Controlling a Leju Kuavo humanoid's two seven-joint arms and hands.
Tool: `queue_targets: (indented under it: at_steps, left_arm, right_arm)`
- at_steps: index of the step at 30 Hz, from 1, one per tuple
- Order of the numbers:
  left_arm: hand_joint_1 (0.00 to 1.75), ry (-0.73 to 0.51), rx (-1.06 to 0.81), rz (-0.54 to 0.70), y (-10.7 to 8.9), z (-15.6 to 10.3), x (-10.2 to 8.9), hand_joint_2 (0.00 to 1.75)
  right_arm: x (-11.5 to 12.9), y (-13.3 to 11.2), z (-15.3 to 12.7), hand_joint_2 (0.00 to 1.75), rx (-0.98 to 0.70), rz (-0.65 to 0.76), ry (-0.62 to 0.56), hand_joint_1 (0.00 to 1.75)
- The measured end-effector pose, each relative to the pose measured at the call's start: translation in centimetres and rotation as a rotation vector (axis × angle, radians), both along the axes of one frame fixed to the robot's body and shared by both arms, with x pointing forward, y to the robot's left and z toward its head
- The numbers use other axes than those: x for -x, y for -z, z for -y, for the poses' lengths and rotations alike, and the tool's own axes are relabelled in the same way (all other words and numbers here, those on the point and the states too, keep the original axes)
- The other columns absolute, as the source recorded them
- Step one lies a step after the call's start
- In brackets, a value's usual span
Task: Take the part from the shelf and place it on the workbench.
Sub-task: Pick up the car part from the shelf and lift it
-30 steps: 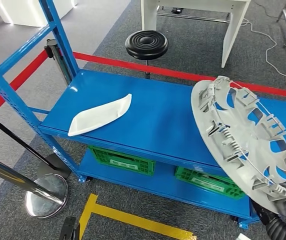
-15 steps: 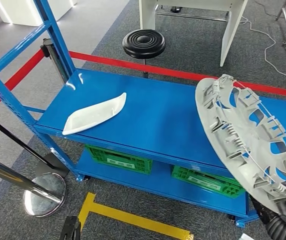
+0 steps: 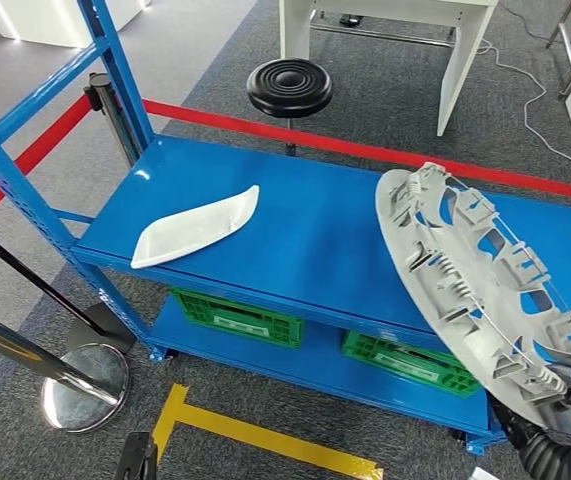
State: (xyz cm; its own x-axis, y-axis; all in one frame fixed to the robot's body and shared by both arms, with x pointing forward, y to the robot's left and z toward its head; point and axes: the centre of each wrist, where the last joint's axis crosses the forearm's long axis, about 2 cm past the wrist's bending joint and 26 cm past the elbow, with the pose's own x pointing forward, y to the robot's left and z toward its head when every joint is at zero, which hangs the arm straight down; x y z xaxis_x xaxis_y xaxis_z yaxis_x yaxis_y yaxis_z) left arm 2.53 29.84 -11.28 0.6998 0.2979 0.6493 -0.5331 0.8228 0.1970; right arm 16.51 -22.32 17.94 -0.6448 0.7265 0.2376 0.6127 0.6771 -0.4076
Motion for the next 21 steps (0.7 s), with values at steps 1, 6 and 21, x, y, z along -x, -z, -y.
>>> queue_targets:
  at_steps: [1, 6, 21]
  left_arm:
    - [0.0, -0.005, 0.002, -0.002, 0.0, 0.0, 0.01, 0.0]
    - [0.0, -0.024, 0.016, -0.006, 0.0, -0.04, -0.04, 0.0]
    - [0.0, -0.035, 0.025, -0.012, 0.01, 0.01, 0.06, 0.0]
  right_arm:
    - [-0.02, 0.0, 0.0, 1.75, 0.002, 0.001, 0.0, 1.75]
    - [-0.03, 0.09, -0.02, 1.75, 0.011, 0.001, -0.001, 1.75]
    - [-0.11, 0.21, -0.07, 1.75, 0.017, -0.004, 0.0, 1.75]
